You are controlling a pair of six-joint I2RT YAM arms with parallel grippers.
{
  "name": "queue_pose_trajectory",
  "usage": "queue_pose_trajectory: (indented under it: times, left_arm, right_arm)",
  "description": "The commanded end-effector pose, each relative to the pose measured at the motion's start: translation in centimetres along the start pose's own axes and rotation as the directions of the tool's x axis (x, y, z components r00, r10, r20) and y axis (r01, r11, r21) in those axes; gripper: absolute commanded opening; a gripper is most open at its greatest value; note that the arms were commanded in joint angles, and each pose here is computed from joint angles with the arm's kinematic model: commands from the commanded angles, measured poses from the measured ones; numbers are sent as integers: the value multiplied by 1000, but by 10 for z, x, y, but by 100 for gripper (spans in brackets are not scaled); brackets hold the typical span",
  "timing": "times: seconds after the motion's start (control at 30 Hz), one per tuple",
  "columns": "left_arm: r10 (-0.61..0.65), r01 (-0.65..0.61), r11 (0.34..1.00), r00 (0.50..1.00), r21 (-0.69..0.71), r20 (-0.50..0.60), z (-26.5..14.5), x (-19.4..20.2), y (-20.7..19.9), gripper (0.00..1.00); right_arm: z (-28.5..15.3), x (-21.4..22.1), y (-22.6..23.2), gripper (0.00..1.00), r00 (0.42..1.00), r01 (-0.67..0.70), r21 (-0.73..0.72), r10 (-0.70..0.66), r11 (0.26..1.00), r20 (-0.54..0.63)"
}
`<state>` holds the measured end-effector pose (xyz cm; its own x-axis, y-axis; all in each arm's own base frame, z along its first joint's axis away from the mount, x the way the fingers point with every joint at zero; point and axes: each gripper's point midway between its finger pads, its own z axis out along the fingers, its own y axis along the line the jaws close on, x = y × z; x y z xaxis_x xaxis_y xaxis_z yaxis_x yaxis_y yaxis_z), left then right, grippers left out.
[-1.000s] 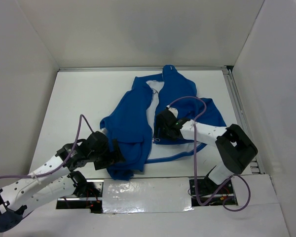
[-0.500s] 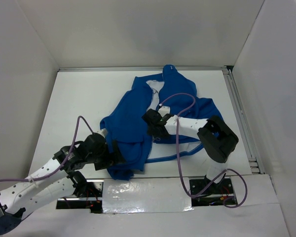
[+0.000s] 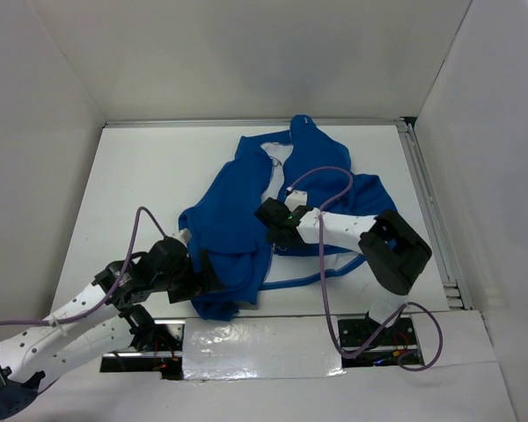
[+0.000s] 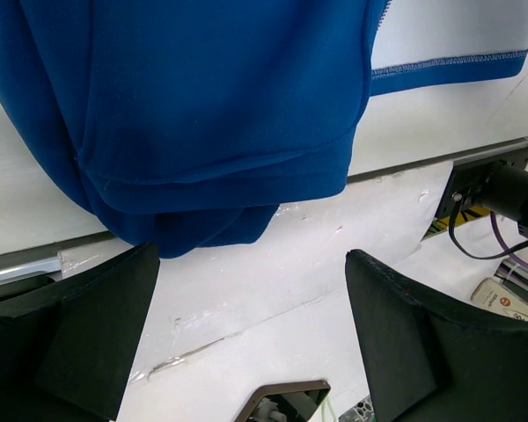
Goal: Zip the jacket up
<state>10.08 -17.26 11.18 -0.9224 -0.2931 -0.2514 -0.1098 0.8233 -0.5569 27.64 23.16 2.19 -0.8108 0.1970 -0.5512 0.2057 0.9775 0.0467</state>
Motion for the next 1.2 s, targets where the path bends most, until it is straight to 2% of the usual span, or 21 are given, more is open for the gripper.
queue_pose_trajectory:
  times: [0.0,0.33,0.6,0.73,0.97,1.17]
  left_arm:
    - [34,-35,999,999,17,15,-2,-3,-4,99]
    - [42,-42,999,999,19,15,-2,-4,-6,99]
    - [37,-37,999,999,23,-3,2,-1,-6,99]
    - [32,-32,999,999,11,-5,2,0,-3,99]
    - [23,-23,1000,1000,-5,-2,2,0,1,99]
    - [8,-8,1000,1000,-23,-2,3,1,5,99]
  right_arm:
    - [-16,-14,-15,78,998,-1,31,-1,1000,60]
    - [4,7,-21,79,999,35,45,-34,998,-8]
    - [25,20,-32,76,997,62,139,-57,988,-43]
    - [25,21,-41,71,999,46,164,-41,985,-35]
    - [8,3,-51,46,1000,0,147,-5,989,27]
    - [-4,-13,-65,48,998,-11,166,0,986,70]
